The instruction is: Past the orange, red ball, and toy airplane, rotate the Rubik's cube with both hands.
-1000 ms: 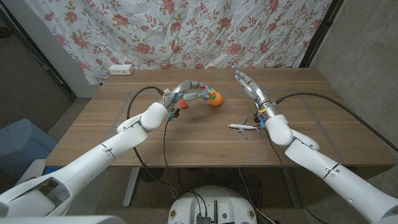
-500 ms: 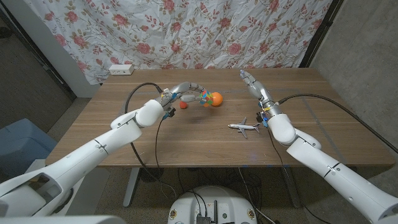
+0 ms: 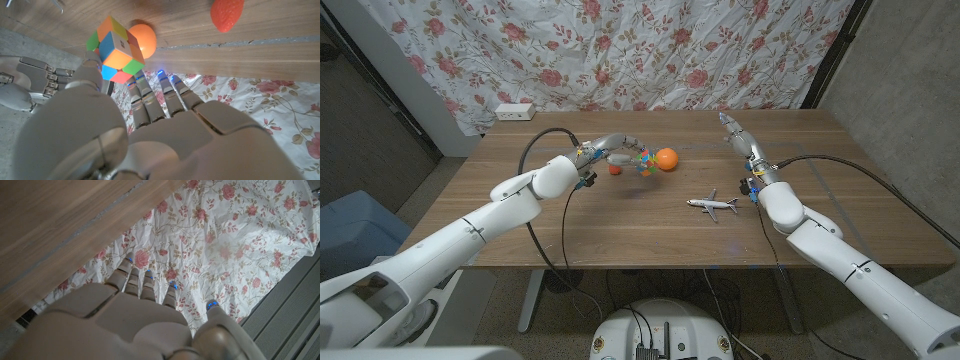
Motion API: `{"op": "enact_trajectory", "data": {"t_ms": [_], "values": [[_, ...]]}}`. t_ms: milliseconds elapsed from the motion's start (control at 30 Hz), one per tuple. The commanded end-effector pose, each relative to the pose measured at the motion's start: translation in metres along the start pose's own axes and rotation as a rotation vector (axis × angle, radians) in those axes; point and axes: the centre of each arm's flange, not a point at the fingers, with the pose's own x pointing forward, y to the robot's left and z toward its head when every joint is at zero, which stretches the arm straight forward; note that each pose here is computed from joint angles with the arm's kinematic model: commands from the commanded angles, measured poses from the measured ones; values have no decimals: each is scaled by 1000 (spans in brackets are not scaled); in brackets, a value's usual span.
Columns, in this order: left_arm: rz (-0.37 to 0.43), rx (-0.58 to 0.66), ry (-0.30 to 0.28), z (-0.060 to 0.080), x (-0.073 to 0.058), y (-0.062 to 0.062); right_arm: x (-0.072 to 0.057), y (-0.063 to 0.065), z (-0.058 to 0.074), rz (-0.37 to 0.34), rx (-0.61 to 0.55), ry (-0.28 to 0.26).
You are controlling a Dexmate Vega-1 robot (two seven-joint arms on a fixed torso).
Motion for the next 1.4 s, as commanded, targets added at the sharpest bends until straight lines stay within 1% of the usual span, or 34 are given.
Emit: {"op": "enact_trajectory", "data": {"t_ms": [33, 200, 267, 400, 467, 600, 767, 867, 1033, 1167, 1400], "values": [[-60, 52, 15, 1, -2, 2, 4, -13, -15, -7, 90, 23], [-106, 90, 11, 2, -1, 1, 6, -16, -17, -8, 92, 24], [-123, 120, 8, 3, 0, 2, 7, -17, -19, -13, 116, 29], [-140, 133, 11, 4, 1, 1, 7, -17, -25, -13, 183, 46], [-153, 154, 6, 5, 1, 0, 7, -17, -27, 2, 192, 41], [-165, 174, 7, 5, 1, -2, 7, -18, -32, 4, 235, 46], [-191, 225, 3, 6, 0, -3, 6, -20, -38, -14, 265, 41], [-206, 249, -2, 6, 1, -4, 6, -22, -41, -12, 283, 42], [-216, 268, 3, 5, 1, -7, 8, -24, -45, -5, 313, 40], [-229, 309, 5, 5, 1, -8, 8, -23, -50, -11, 347, 38], [-229, 309, 17, 4, 1, -11, 7, -22, -57, -16, 366, 41]]}}
